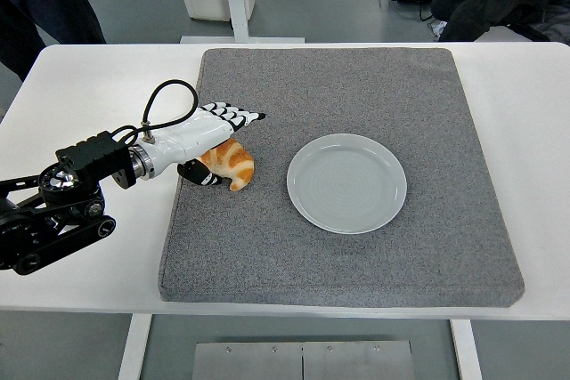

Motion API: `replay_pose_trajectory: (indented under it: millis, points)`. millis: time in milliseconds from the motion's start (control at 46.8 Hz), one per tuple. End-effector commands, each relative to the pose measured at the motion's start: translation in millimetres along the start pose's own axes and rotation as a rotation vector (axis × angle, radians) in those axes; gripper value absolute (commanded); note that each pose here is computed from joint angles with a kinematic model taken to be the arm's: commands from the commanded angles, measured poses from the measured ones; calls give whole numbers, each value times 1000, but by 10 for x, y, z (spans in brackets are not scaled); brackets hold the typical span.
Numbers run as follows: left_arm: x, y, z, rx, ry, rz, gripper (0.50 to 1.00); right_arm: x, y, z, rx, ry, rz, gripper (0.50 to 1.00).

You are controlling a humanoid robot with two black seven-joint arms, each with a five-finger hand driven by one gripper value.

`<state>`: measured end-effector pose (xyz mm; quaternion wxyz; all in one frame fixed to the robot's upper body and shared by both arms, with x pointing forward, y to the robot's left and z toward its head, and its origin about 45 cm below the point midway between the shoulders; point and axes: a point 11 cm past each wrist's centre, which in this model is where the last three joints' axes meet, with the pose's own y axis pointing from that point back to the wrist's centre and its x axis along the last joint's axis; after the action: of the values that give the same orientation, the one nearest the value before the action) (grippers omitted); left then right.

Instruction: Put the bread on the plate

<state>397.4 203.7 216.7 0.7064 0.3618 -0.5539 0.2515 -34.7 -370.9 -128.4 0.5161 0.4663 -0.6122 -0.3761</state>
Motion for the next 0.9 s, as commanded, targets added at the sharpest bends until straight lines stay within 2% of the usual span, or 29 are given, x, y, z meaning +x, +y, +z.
replay_pose_trajectory:
  millis: [0,64,128,150,513,662,769,876]
  points:
    - [-1,-4,9,-2,1,3,888,0,0,0,0,1,0,1000]
    - [-8,-6,5,-1,2,1,738,0,0,0,0,0,0,1000]
    - [-17,-3,-1,2,5,-1,529,0,0,0,0,1,0,1000]
    - [-23,-1,-9,3,6,-3,500,0,0,0,0,1,0,1000]
    - [-95,16,-3,-61,37,-33,500,0,2,9,-2,0,0,1000]
    - [-96,18,-10,-60,58,-32,500,0,0,0,0,0,0,1000]
    - [-35,0,-10,-64,51,-21,500,0,0,0,0,1,0,1000]
    - [160,-54,-10,-73,23,8,500,0,0,0,0,-2,0,1000]
